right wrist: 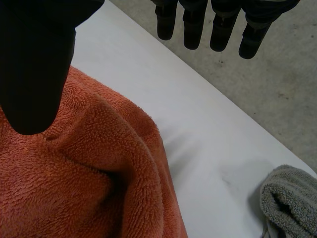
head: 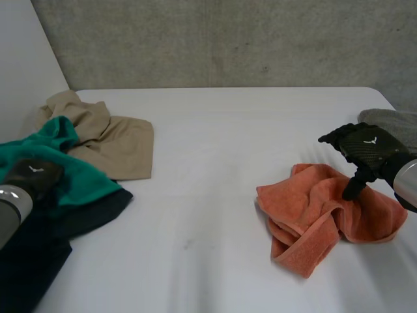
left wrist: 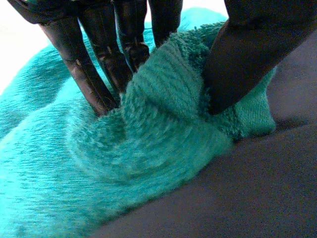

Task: Fold the laundry.

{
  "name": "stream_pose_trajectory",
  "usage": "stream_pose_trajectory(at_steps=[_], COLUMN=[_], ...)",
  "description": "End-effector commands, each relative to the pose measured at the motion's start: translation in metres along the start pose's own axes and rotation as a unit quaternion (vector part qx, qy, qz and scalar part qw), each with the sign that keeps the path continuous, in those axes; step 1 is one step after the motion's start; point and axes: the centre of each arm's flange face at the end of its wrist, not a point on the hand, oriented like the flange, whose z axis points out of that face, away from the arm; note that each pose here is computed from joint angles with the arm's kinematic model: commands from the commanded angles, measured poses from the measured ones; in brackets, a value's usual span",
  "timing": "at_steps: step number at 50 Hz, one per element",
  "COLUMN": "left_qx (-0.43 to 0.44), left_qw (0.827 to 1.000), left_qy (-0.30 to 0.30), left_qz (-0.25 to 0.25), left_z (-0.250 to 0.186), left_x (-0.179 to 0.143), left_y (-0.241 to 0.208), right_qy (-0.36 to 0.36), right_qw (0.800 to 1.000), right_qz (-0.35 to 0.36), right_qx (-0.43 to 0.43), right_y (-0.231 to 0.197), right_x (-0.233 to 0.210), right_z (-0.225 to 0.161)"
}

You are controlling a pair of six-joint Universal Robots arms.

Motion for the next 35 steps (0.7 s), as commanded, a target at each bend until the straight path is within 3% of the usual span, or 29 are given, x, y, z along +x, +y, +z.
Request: stream_pose_trajectory(at_steps=[1, 5, 13, 21, 27, 35], left_qx=[-0.011, -0.012, 0.069, 0.153, 0.163, 0.128], left_qw=[0.998, 0.999, 0.998, 0.985, 0.976, 0.958], left_qy=[-0.066, -0.044, 0.002, 0.078, 0.137, 0.207], left_qz=[-0.001, -0.001, 0.013, -0.007, -0.054, -0.154], left_z=[0.025, 0.013, -0.039, -0.097, -0.123, -0.131], left_x=[-0.023, -0.014, 0.017, 0.055, 0.077, 0.105], left_y=[0.008, 0.004, -0.048, -0.096, -0.111, -0.106], right_qy=[0.005, 0.011, 0.009, -0.058, -0.142, -0.17], right_qw=[1.0, 1.0, 0.999, 0.992, 0.982, 0.976], right_qz=[-0.002, -0.003, -0.036, -0.072, -0.028, 0.067], right_qx=[0.005, 0.005, -0.008, -0.083, -0.118, -0.118], right_y=[-0.004, -0.011, -0.027, -0.024, -0.01, 0.003], right_x=[0.006, 0.016, 0.044, 0.043, 0.012, -0.015], right_z=[-0.003, -0.007, -0.018, -0.028, -0.028, -0.023])
